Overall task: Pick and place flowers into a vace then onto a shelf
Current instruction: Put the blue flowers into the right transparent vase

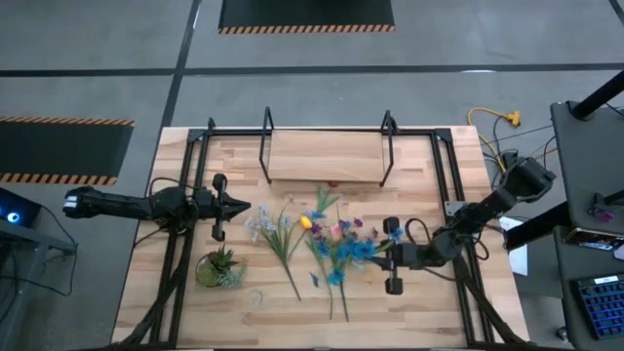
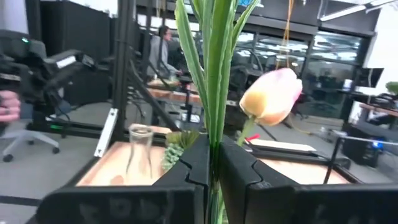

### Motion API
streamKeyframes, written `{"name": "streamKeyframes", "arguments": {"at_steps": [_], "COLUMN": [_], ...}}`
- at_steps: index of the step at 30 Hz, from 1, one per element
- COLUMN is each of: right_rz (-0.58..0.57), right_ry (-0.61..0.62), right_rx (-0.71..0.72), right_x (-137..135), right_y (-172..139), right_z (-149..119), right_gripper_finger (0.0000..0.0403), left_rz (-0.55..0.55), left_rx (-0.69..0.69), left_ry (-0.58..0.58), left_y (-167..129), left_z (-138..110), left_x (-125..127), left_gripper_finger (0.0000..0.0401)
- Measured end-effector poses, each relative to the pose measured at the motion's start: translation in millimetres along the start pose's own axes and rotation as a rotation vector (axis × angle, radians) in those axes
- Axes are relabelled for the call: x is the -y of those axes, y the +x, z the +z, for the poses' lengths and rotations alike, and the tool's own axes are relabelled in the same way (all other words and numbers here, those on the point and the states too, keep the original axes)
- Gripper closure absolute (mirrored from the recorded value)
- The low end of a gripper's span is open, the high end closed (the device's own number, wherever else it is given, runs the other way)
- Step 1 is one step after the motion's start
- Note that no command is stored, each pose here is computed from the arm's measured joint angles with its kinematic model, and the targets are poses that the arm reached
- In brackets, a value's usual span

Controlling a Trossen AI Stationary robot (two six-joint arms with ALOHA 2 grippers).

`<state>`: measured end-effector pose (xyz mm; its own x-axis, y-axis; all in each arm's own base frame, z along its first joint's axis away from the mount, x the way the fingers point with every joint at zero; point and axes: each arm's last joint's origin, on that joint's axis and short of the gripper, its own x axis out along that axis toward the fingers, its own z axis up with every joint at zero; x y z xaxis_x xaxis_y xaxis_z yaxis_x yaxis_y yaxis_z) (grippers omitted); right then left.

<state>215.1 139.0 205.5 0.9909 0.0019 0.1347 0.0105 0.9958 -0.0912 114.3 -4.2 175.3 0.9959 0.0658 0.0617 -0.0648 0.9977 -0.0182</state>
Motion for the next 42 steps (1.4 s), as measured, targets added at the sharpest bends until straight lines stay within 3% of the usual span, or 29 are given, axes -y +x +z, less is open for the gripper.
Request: {"name": "streamKeyframes", "arguments": {"at_steps": [22, 42], "right_rz": [-0.059, -0.044], "right_ry": [-0.047, -0.012], "right_rx": [-0.037, -0.114], "right_x": [-9.8, 0.4], "right_y": [9.5, -9.9], "right_z": [-51.8, -70.7], "right_gripper_finger": [0.0390, 0.0390], "left_rz": [0.000, 0.000], "left_rx": [0.000, 0.000], "left_ry": [0.000, 0.000], "left_y": [0.0, 0.0], "left_z": [0.0, 0.0], "left_x": [0.0, 0.0], "left_gripper_finger": [0.0401, 0.0401]}}
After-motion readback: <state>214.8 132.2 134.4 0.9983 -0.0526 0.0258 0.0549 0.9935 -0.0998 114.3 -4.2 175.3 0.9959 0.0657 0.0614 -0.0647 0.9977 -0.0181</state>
